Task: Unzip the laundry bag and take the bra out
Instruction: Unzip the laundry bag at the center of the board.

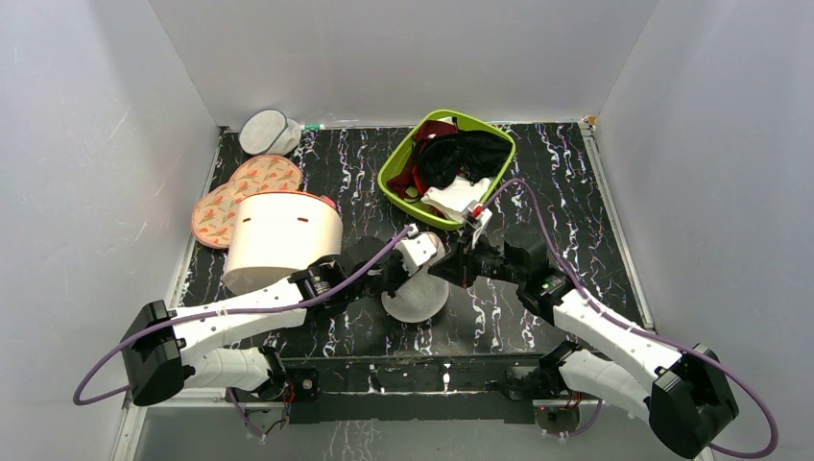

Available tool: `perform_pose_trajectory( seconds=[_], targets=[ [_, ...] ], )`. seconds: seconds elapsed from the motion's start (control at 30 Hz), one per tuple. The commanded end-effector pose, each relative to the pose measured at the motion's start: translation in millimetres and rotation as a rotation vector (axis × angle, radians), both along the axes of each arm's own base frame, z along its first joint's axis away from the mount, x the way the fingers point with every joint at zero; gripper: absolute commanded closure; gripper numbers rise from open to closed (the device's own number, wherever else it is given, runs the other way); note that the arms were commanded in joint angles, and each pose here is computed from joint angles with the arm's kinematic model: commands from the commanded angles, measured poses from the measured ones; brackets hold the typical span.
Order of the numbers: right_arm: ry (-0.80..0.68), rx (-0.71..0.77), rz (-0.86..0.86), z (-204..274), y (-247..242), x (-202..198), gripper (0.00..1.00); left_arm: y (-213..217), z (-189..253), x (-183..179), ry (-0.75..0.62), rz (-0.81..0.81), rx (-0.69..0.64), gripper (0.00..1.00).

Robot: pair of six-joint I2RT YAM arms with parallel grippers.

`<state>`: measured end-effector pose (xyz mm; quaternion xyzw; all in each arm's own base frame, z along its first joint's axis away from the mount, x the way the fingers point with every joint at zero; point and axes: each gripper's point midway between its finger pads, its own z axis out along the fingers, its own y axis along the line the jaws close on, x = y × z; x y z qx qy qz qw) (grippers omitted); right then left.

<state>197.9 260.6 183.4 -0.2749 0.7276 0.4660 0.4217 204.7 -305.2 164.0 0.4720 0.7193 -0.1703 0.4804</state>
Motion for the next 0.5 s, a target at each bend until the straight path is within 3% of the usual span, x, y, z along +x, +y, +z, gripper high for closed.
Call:
perform_pose_trajectory(
  seconds=[0.0, 0.17, 0.27, 0.47],
  targets=[
    [-0.012, -0.023, -0.191, 7.1, -11.6, 31.2, 1.00, -1.4, 28.4, 5.5, -0.044, 0.023, -0.061, 0.88],
    [0.032, -0.052, -0.346, 1.1, -32.0, 49.9, 1.00, 0.5, 28.6, 7.3, -0.052, 0.033, -0.056, 1.00],
    [0.050, -0.061, -0.410, -1.4, -45.4, 59.3, 1.00, -0.4, 29.7, 6.2, -0.049, 0.026, -0.058, 1.00],
    [-0.020, -0.052, -0.282, 11.8, -38.1, 47.3, 1.00, 1.7, 28.6, 7.5, -0.055, 0.033, -0.047, 1.00]
  ],
)
